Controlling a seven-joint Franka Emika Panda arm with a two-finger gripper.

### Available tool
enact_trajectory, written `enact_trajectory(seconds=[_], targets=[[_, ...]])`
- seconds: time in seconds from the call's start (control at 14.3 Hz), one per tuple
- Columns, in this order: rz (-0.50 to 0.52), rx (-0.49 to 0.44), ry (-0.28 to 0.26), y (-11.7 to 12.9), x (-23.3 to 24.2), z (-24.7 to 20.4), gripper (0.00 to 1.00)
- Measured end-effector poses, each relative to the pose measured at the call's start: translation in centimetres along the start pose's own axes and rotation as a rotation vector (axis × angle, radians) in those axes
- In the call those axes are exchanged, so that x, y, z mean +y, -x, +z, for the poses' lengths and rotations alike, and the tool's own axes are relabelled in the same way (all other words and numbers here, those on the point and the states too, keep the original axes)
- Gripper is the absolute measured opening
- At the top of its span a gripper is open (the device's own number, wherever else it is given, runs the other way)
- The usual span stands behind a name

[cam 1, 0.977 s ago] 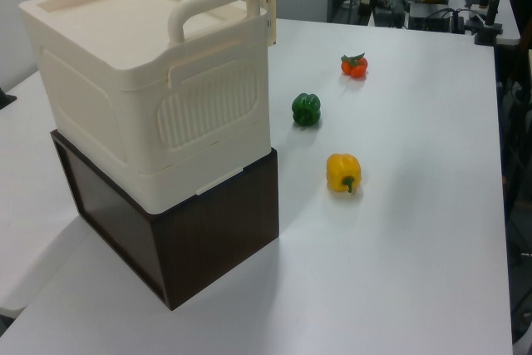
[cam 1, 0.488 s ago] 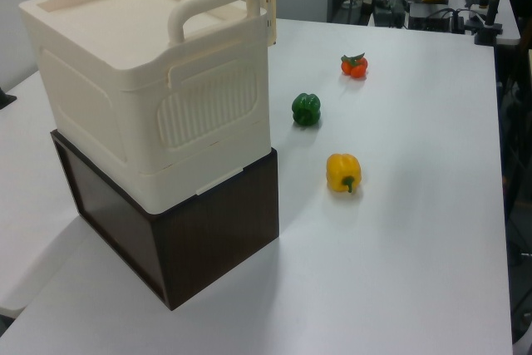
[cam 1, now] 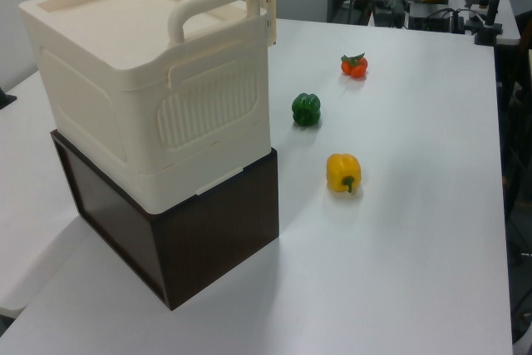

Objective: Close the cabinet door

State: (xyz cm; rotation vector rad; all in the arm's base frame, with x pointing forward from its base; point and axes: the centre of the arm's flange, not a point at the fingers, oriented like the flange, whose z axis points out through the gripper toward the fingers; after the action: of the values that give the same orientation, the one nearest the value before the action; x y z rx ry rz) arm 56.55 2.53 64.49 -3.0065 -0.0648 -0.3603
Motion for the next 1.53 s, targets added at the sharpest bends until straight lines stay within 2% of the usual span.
enact_trajectory(seconds=[0.28,0.49,0.7,1.05,1.53], targets=[[0.081,0.137,-0.074,-1.5,2.3,-1.1,0.01],[0.112,0.235,-0.087,-2.8,3.2,-1.2,0.01],[0.140,0.380,-0.091,-4.7,3.7,-0.9,0.01],[0.208,0.596,-0.086,-7.8,5.1,1.7,0.01],[0.266,0.703,-0.082,-9.7,6.1,6.4,0.01]])
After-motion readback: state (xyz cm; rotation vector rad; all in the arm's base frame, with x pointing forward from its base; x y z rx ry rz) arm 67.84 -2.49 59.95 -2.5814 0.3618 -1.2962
